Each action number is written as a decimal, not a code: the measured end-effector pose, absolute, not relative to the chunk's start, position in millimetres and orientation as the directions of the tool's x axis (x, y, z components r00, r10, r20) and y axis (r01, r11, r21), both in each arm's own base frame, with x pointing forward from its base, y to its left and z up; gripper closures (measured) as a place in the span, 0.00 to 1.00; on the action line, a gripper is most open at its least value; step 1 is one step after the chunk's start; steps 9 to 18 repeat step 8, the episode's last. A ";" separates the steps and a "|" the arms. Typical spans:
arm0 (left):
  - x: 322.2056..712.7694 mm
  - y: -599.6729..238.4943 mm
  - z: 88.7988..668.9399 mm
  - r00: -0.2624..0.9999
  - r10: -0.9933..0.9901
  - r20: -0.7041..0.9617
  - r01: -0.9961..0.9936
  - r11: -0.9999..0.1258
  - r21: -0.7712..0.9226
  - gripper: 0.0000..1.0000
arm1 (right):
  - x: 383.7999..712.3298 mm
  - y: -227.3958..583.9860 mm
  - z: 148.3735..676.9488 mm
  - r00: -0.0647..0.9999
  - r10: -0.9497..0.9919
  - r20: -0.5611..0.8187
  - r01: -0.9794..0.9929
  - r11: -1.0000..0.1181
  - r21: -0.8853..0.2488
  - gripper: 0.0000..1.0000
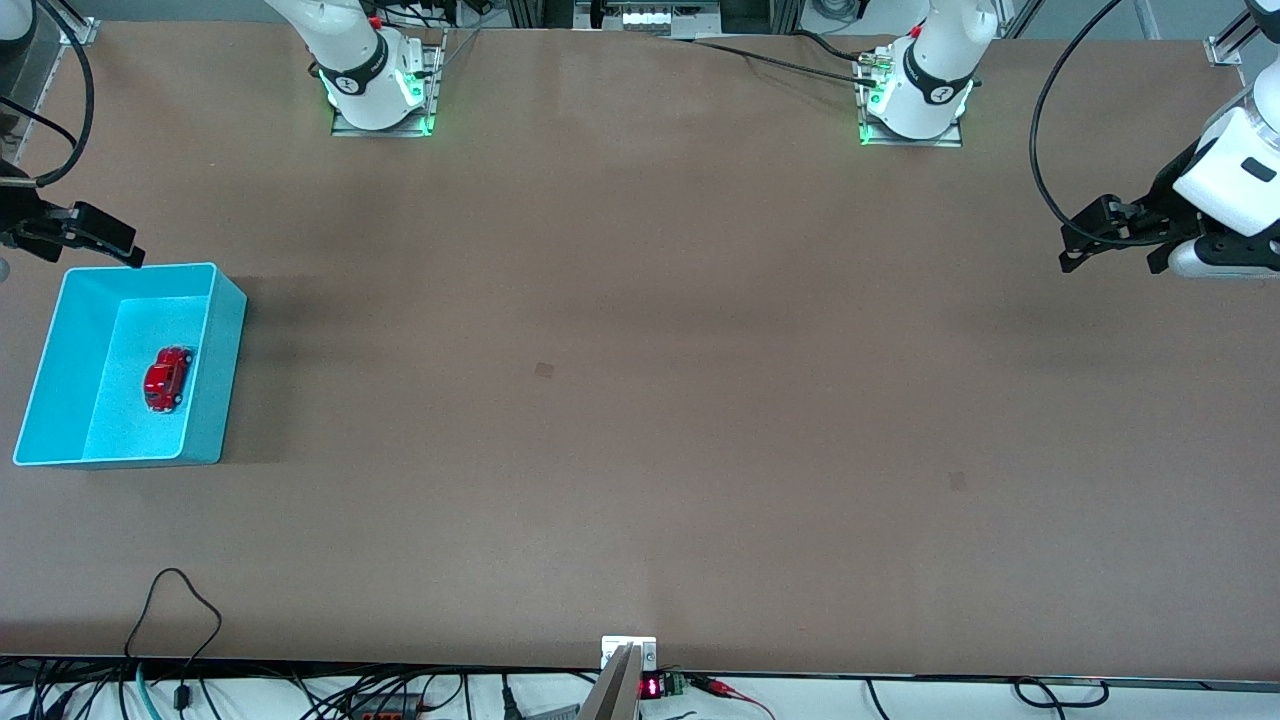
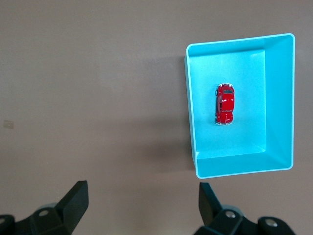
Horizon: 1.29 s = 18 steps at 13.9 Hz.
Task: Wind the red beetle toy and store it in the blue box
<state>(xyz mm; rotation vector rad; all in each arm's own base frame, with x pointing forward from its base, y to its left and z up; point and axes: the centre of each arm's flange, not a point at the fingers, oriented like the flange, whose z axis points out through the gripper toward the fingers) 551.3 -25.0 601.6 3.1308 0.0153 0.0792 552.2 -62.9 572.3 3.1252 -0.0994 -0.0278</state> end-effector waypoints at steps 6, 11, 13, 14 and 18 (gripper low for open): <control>551.3 -25.0 601.6 0.999 0.010 0.051 0.010 -1.000 0.010 0.00 | 549.5 -62.6 574.2 0.998 -0.064 -0.025 -0.064 -0.998 0.014 0.00; 551.3 -25.0 601.6 0.999 0.010 0.051 0.010 -1.000 0.010 0.00 | 548.7 -61.9 573.7 0.997 -0.063 -0.032 -0.063 -0.998 0.014 0.00; 551.3 -25.0 601.6 0.999 0.010 0.051 0.010 -1.000 0.010 0.00 | 548.7 -61.9 573.7 0.997 -0.063 -0.032 -0.063 -0.998 0.014 0.00; 551.3 -25.0 601.6 0.999 0.010 0.051 0.010 -1.000 0.010 0.00 | 548.7 -61.9 573.7 0.997 -0.063 -0.032 -0.063 -0.998 0.014 0.00; 551.3 -25.0 601.6 0.999 0.010 0.051 0.010 -1.000 0.010 0.00 | 548.7 -61.9 573.7 0.997 -0.063 -0.032 -0.063 -0.998 0.014 0.00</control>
